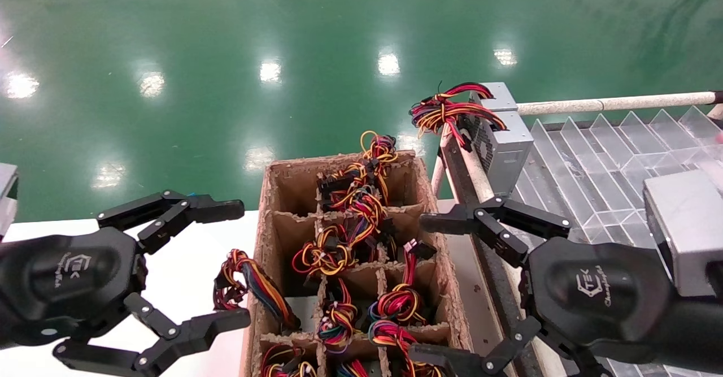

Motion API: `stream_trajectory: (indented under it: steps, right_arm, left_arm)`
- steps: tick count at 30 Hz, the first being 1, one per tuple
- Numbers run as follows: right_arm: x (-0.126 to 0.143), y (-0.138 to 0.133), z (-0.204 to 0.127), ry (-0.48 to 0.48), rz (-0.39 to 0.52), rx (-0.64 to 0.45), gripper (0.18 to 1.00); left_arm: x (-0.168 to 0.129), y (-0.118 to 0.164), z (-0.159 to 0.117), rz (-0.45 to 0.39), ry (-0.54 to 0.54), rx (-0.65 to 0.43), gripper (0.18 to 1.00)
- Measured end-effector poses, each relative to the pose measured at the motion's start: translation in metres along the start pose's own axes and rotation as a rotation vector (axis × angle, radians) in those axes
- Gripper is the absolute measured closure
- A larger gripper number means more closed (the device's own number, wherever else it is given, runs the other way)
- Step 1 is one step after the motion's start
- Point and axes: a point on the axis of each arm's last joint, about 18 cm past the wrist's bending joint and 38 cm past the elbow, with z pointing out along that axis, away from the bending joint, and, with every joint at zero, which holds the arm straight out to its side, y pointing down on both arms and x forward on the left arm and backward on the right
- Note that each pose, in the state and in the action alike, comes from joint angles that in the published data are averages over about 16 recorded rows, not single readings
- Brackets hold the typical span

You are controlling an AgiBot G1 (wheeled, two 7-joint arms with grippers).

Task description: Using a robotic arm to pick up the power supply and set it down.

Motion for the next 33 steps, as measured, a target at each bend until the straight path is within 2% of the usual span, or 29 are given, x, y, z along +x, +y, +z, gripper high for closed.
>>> stream_trajectory:
  steps: [33]
  right_arm:
    - [0.0002,-0.0002,-0.0001,0.001,0.0,0.0,0.179]
  left_arm:
    - [0.0,0.0,0.0,0.0,0.0,0.0,0.184]
